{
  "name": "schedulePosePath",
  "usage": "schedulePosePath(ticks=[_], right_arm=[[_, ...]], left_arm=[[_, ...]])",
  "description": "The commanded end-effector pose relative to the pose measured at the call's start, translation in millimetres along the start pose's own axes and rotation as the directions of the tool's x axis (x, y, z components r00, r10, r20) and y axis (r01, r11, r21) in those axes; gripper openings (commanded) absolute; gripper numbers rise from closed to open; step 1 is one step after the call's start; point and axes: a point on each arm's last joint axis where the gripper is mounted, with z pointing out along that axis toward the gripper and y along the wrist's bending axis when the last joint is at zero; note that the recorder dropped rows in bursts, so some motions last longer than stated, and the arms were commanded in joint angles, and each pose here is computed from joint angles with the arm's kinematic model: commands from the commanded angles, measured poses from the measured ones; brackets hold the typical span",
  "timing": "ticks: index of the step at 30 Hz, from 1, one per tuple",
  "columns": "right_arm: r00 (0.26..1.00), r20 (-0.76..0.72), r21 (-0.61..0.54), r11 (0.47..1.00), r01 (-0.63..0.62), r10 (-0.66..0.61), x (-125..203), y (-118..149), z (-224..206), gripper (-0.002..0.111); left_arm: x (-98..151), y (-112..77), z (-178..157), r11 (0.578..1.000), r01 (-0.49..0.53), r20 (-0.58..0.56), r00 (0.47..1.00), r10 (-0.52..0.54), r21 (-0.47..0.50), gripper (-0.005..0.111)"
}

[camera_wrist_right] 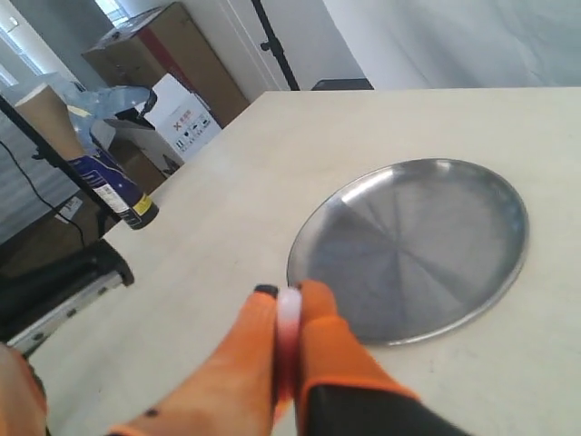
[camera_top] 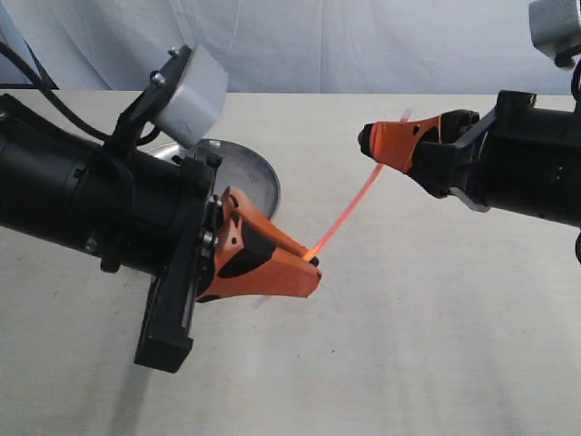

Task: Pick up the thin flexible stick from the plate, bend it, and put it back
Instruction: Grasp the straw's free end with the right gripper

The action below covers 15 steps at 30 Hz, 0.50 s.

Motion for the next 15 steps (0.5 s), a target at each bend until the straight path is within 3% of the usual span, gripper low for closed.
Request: schedulePosePath(ticks=[1,15], right_arm=[[0.994,-0.081,-0.127,0.99,0.063,-0.073,11.1,8.4,5.3,-0.001],[0.992,-0.083,-0.204,0.976,0.078,-0.097,12.8,12.7,7.3,-0.001]], left_arm=[[-14.7,7.7,-2.8,0.994,0.045,0.123,0.992,-0.033,-0.098,0.0],[-14.8,20.0,-5.0,0.971,0.068,0.133,0.99,-0.038,-0.231,0.0]])
